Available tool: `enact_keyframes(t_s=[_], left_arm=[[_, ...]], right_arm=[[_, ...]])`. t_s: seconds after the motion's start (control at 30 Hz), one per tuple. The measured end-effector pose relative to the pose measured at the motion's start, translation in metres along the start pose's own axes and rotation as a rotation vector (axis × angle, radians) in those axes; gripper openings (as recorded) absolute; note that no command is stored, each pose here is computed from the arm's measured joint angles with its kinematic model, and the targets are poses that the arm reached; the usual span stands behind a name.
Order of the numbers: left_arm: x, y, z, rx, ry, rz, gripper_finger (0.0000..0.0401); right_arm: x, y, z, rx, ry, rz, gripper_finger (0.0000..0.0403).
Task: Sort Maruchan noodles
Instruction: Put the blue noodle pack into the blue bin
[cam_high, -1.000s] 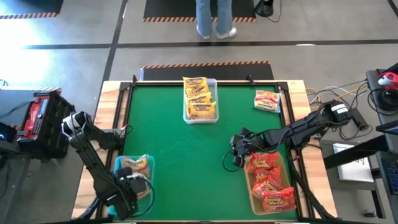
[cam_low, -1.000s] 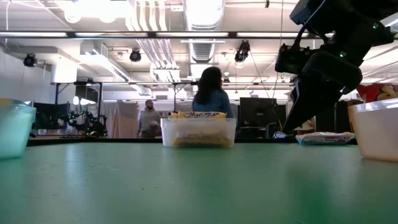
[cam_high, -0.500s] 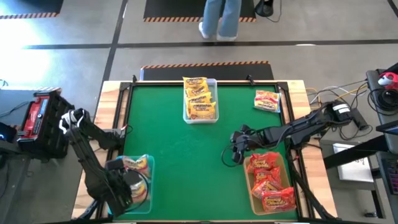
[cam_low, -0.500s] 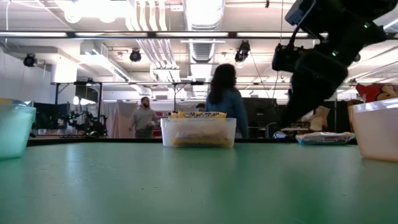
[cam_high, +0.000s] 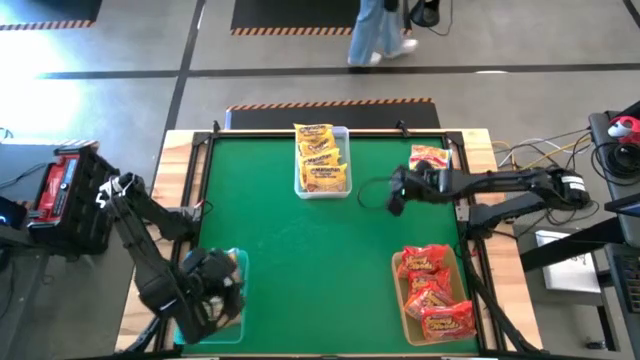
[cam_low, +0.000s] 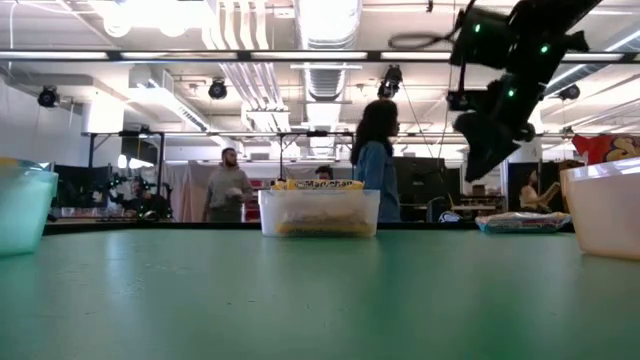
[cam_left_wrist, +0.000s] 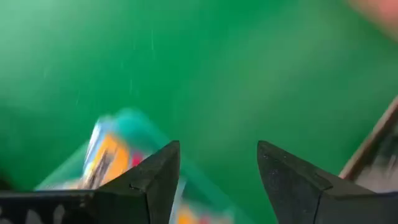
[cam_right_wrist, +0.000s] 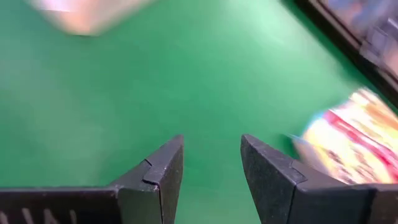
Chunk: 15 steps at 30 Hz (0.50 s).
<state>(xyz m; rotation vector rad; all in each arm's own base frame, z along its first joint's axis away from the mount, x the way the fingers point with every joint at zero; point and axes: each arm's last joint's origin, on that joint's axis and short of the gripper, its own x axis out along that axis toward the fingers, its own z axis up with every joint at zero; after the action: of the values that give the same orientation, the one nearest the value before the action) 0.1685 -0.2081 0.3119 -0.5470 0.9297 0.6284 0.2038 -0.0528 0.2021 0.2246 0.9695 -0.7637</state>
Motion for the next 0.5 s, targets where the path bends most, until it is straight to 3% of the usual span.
enact_keyframes(t_s=[0.1, 0.27, 0.4, 0.5], left_arm=[[0.004, -0.003, 0.018, -0.119, -0.131, -0.015, 0.0197], [0.015, -0.005, 0.047, -0.320, -0.264, -0.005, 0.0197], [0.025, -0.007, 0.066, -0.418, -0.309, -0.010, 0.0197], [0.032, -0.010, 0.076, -0.447, -0.323, -0.003, 0.0197]], right_arm=[[0.006, -0.025, 0.002, 0.018, 0.063, -0.079, 0.0150], [0.017, -0.055, 0.004, -0.191, 0.154, -0.145, 0.0150], [0.025, -0.074, 0.004, -0.268, 0.217, -0.177, 0.0150], [0.029, -0.089, 0.003, -0.262, 0.263, -0.202, 0.0150]])
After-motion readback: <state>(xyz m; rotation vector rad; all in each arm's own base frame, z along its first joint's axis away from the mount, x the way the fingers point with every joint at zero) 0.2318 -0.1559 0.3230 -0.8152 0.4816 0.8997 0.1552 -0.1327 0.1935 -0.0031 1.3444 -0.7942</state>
